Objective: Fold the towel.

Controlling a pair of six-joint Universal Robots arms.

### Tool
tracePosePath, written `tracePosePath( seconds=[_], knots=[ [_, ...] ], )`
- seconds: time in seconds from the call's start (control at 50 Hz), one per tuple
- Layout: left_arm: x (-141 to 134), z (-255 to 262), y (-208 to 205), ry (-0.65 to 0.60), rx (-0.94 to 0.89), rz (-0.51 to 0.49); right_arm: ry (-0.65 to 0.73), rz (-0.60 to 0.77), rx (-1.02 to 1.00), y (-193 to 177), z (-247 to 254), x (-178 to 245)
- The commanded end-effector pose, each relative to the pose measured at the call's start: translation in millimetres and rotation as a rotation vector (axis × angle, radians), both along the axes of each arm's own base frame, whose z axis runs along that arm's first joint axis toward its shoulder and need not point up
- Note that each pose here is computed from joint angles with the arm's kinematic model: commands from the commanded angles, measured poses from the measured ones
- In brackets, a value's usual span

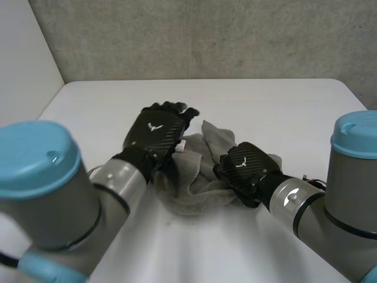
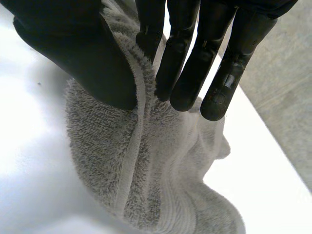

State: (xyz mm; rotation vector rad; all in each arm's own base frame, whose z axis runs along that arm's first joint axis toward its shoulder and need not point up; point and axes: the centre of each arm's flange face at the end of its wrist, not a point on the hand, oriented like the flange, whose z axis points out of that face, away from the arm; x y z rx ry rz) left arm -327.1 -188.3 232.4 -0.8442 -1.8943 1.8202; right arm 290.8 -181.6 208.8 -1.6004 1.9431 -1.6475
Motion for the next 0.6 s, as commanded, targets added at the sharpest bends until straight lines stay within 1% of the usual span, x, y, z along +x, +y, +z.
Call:
tracePosePath(
  seconds=[0.02, 0.04, 0.06, 0.1, 0.16, 0.2, 0.22, 0.26, 0.4, 0.6],
  knots=[
    [-23.5, -23.9, -25.3, -0.112, -0.063, -0.195, 0.018, 0.002, -0.024, 3.3, 1.7, -3.4],
    [-27.2, -30.3, -29.8, -0.141, -0.082, -0.223, 0.022, 0.002, -0.017, 4.5, -0.2, -4.1],
    [-27.3, -30.4, -29.9, -0.141, -0.082, -0.223, 0.022, 0.002, -0.017, 4.5, -0.2, -4.1],
    [-31.9, -42.3, -40.1, -0.192, -0.112, -0.254, 0.028, 0.008, -0.002, 7.2, -4.4, -5.1],
    [-35.1, -48.2, -44.1, -0.215, -0.126, -0.261, 0.035, 0.010, 0.008, 9.3, -7.4, -6.2],
    [-39.0, -59.1, -52.0, -0.258, -0.140, -0.265, 0.037, 0.011, 0.014, 10.4, -9.0, -6.4],
    [-39.0, -59.1, -52.0, -0.259, -0.140, -0.265, 0.037, 0.011, 0.014, 10.4, -9.0, -6.4],
    [-39.3, -71.6, -54.6, -0.303, -0.114, -0.279, 0.038, 0.011, 0.016, 10.7, -9.7, -6.6],
    [-40.1, -88.6, -55.8, -0.361, -0.070, -0.298, 0.041, 0.012, 0.017, 10.9, -10.5, -6.7],
    [-41.9, -98.0, -60.2, -0.437, -0.117, -0.309, 0.042, 0.012, 0.020, 10.3, -11.8, -6.7]
  ],
)
